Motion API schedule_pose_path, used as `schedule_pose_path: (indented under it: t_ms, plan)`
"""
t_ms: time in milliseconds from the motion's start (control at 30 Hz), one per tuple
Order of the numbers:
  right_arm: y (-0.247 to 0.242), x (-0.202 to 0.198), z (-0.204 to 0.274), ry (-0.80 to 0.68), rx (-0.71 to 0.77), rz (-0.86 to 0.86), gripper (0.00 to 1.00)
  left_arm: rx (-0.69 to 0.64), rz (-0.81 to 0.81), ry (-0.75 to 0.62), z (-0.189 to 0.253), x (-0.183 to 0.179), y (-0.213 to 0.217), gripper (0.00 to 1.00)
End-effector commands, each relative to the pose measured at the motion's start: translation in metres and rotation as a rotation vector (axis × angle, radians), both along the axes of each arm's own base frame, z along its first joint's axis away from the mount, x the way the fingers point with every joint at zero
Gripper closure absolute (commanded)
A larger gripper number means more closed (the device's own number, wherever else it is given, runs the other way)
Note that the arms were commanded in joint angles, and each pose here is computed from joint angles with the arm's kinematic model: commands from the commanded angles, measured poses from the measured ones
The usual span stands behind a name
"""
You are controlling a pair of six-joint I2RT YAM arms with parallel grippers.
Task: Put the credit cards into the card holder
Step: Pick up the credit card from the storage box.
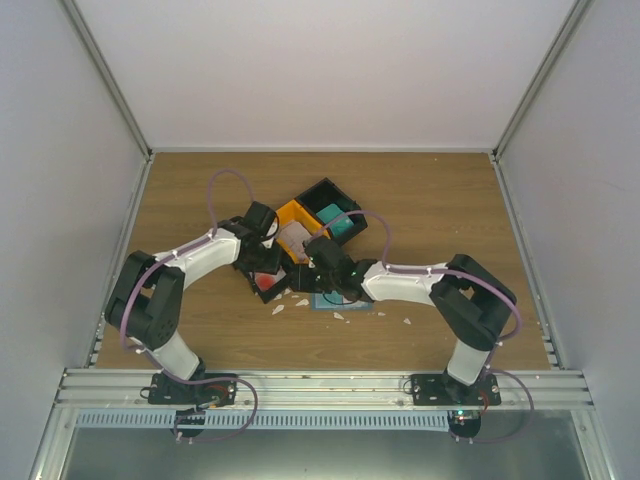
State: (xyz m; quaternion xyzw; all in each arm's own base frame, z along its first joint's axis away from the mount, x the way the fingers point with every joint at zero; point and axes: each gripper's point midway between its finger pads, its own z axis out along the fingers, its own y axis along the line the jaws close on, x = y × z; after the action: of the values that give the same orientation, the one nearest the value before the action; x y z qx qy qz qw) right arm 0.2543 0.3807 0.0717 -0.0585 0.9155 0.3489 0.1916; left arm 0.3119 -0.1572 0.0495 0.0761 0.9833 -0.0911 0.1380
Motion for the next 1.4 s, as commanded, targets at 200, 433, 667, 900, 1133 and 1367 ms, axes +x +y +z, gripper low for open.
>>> schedule_pose_path:
  t_ms: [200,433,667,900,1133,1367]
  plan:
    - [0.010,0.012,-0.005,-0.026,0.003,-0.024,0.62,0.047,-0.020,0.068,-0.017,-0.007,0.006,0.57]
    - [0.009,0.012,-0.010,-0.024,-0.006,-0.025,0.64,0.054,-0.037,0.085,-0.021,-0.012,0.003,0.57]
    - [0.012,0.011,-0.014,-0.017,-0.007,-0.014,0.66,0.077,-0.047,0.069,-0.017,-0.010,0.003,0.54]
    - [0.011,0.010,-0.016,-0.011,-0.011,-0.015,0.67,0.062,-0.072,0.080,-0.016,-0.012,-0.004,0.57]
    - [0.014,0.010,-0.018,-0.003,-0.011,-0.006,0.70,-0.007,-0.095,0.083,-0.003,-0.021,-0.017,0.71]
    - [0.015,0.012,-0.016,-0.003,-0.010,-0.007,0.70,-0.041,-0.109,0.084,0.012,-0.034,-0.022,0.72]
